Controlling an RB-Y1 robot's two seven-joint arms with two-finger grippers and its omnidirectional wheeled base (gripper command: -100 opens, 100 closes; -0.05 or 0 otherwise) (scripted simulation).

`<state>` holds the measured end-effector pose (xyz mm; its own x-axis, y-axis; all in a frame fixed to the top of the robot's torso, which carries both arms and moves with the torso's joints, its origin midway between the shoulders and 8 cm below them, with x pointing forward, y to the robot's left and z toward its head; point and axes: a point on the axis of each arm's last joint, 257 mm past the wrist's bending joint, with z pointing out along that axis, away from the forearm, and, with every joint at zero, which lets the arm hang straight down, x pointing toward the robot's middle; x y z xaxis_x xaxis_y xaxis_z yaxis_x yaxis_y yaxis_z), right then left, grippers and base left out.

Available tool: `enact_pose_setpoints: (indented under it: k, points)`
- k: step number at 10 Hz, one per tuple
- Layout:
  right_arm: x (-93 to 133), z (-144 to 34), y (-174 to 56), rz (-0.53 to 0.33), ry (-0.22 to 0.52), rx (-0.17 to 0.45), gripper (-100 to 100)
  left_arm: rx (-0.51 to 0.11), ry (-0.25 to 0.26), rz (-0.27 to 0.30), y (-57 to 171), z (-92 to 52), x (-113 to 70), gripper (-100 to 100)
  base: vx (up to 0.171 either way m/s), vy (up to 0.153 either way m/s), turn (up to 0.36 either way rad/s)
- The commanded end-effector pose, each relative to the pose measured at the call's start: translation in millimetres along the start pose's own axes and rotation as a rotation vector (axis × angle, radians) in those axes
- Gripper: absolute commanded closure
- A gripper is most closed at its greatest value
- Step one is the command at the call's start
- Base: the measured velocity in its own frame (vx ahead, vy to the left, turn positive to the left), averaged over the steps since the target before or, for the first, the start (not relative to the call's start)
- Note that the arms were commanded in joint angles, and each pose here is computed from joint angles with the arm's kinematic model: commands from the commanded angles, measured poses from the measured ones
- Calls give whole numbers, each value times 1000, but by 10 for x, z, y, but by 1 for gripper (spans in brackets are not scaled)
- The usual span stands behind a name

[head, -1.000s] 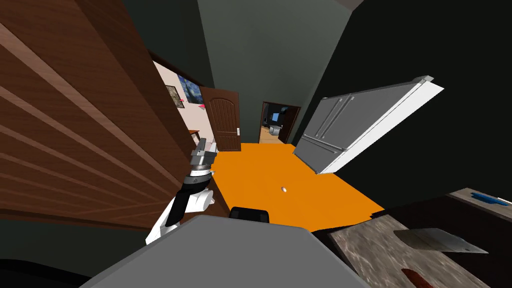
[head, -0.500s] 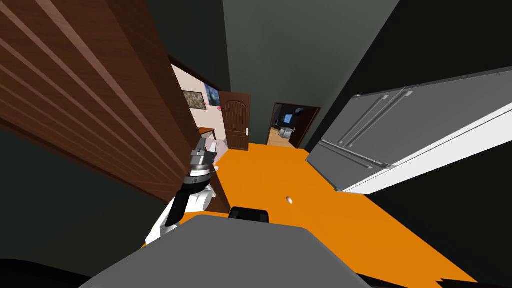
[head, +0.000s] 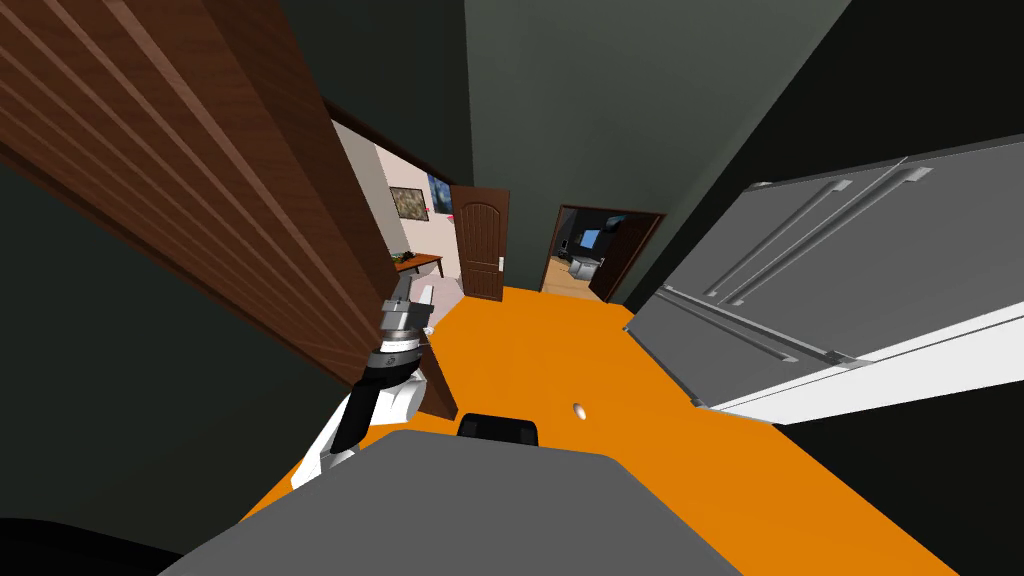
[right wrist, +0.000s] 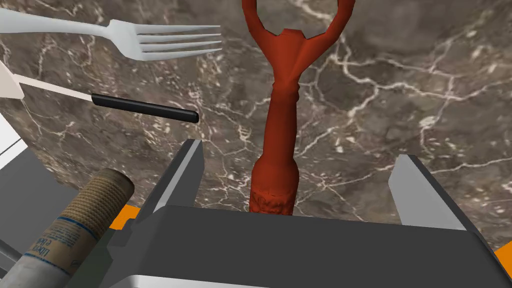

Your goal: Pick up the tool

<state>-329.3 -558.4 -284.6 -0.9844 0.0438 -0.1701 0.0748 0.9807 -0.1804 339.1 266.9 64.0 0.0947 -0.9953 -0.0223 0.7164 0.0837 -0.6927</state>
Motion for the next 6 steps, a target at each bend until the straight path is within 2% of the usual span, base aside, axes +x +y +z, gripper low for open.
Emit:
enact_pose_setpoints:
  k: [1, 3, 5, 6]
  points:
    - [-174, 184, 104, -22, -41, -24, -100, 0, 0, 0, 0, 0, 0, 0, -24, -125, 94]
    - [-174, 184, 104, -22, -41, -24, -100, 0, 0, 0, 0, 0, 0, 0, -18, -39, 3]
    - [-395, 422, 279, -34, -98, -60, -100, 0, 0, 0, 0, 0, 0, 0, -8, -30, 40]
    - [-336, 380, 212, -31, -82, -49, -100, 0, 0, 0, 0, 0, 0, 0, -2, -18, 14]
